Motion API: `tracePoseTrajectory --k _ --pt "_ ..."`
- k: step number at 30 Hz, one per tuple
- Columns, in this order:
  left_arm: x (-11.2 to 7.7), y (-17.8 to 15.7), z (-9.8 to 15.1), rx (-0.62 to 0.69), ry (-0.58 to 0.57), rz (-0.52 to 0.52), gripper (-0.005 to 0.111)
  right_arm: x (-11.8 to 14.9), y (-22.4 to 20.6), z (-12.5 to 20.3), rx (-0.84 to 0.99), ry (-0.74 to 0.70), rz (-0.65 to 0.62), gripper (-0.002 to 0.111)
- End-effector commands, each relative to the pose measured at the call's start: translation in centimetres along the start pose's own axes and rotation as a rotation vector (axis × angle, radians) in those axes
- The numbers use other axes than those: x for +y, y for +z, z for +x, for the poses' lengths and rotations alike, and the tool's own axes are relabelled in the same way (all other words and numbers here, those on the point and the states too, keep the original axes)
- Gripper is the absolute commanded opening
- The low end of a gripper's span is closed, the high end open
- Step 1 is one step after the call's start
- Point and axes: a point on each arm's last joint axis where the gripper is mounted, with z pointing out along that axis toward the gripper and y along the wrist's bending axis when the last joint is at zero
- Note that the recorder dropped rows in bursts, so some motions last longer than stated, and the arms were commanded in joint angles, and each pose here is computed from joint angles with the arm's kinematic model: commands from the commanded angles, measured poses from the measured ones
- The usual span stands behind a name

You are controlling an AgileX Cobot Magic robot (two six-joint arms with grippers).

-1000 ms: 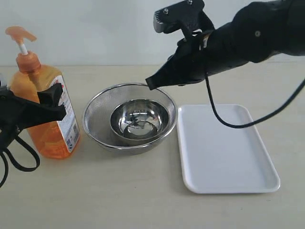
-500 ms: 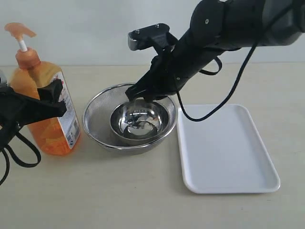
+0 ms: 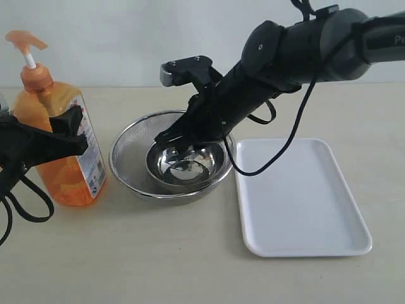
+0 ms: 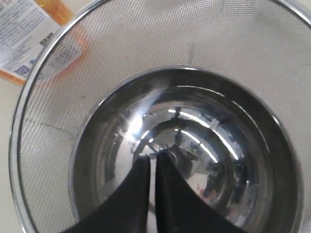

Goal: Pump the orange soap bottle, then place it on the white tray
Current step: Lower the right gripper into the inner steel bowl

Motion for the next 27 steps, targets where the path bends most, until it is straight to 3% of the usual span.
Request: tracePoseTrajectory --k 1,27 --pt "0.0 0.2 -1.2 -0.093 -0.002 -0.005 0.005 1.4 0.3 -0.2 -0.007 -0.042 -0.016 0.0" --pt "-0.1 0.2 -1.2 -0.094 0.006 0.012 0.005 2.5 3.8 0.1 -0.075 -0.037 0.022 0.0"
